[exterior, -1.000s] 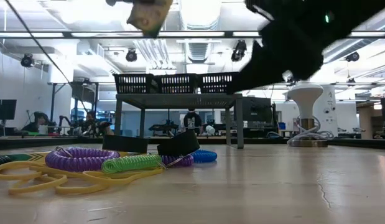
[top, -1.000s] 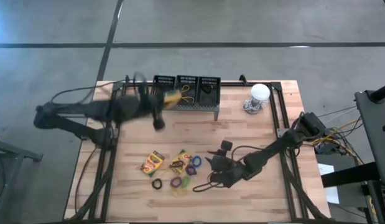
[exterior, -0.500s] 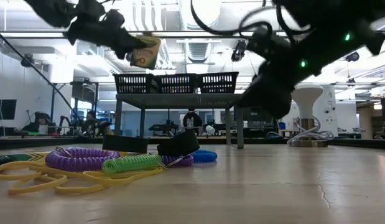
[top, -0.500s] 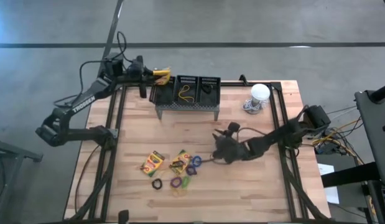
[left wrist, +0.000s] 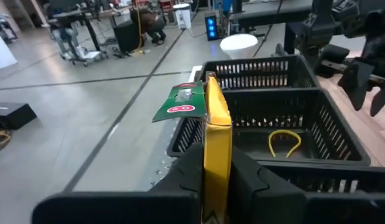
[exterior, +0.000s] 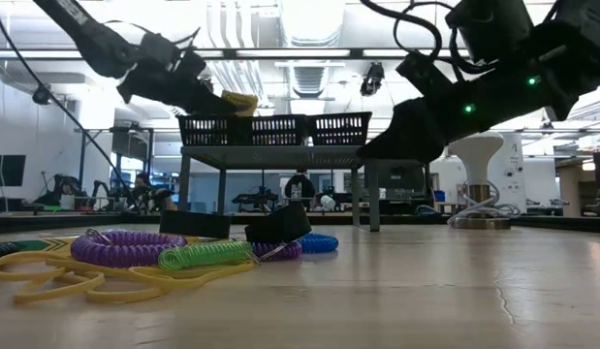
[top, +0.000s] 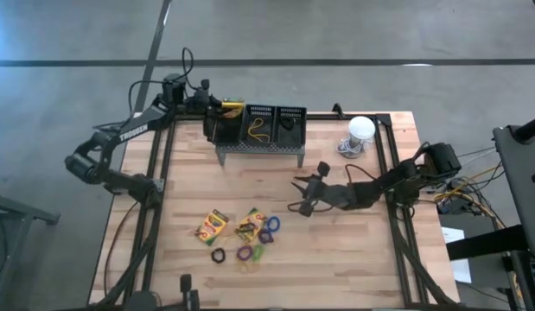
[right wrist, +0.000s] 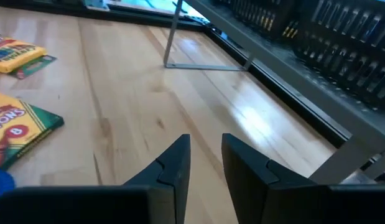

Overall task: Pick & Place Office Desk Supplies
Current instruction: Put the yellow crayon box into the left black bin on the shelf

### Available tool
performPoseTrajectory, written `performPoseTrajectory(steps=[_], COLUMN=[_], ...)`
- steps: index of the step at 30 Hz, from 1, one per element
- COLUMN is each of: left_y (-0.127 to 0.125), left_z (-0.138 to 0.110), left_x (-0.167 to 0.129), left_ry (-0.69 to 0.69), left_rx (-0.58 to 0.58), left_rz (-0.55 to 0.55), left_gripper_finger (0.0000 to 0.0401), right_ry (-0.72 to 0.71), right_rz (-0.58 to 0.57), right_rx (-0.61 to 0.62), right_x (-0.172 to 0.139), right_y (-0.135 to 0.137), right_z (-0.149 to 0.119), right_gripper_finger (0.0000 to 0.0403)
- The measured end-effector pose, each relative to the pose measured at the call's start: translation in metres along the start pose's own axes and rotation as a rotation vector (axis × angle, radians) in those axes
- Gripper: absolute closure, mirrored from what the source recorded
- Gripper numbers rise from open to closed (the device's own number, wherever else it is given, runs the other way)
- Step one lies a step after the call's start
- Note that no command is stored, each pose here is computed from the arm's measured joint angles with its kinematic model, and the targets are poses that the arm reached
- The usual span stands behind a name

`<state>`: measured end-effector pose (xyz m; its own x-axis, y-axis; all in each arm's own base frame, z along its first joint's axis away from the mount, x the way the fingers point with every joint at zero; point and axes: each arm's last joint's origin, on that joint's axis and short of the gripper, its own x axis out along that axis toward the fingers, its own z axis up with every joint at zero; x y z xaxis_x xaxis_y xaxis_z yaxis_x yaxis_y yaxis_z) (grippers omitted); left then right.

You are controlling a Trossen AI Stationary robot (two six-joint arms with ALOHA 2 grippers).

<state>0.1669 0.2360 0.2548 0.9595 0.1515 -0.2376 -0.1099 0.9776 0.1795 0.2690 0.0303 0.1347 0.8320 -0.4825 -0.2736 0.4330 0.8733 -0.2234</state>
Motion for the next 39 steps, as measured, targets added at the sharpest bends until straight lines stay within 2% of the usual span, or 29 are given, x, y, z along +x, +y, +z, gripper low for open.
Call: performPoseTrajectory(steps=[4,8,17,22,33,39], left_y=[0.007,0.010,0.012,0.012,0.011,0.010], left_z=[-0.005,-0.008,-0.007,-0.002,-0.002,-0.002], left_x=[0.006,0.008,0.005,0.001,0.001,0.001], left_ry=[0.013,0.023,0.069,0.077,0.089,0.092], left_rx=[-0.014,-0.023,-0.020,-0.004,0.102,0.092], left_rz=[-0.004,0.000,0.101,0.153,0.144,0.141], left_gripper_finger=[0.0356,0.0330,0.0281,0.0278,0.0277,0.0274], right_ry=[0.002,0.005,0.022,0.023,0.021,0.022], right_rz=[0.001,0.000,-0.003,-0.003,-0.003,-0.003], right_rx=[-0.001,-0.003,-0.004,0.008,0.021,0.024], right_x=[0.000,0.000,0.002,0.002,0.002,0.002], right_y=[0.000,0.000,0.000,0.000,0.000,0.000], right_z=[-0.001,-0.001,-0.006,-0.006,-0.006,-0.006], right_gripper_finger=[0.0324,0.0328,0.0330,0.0330,0.0330,0.0330])
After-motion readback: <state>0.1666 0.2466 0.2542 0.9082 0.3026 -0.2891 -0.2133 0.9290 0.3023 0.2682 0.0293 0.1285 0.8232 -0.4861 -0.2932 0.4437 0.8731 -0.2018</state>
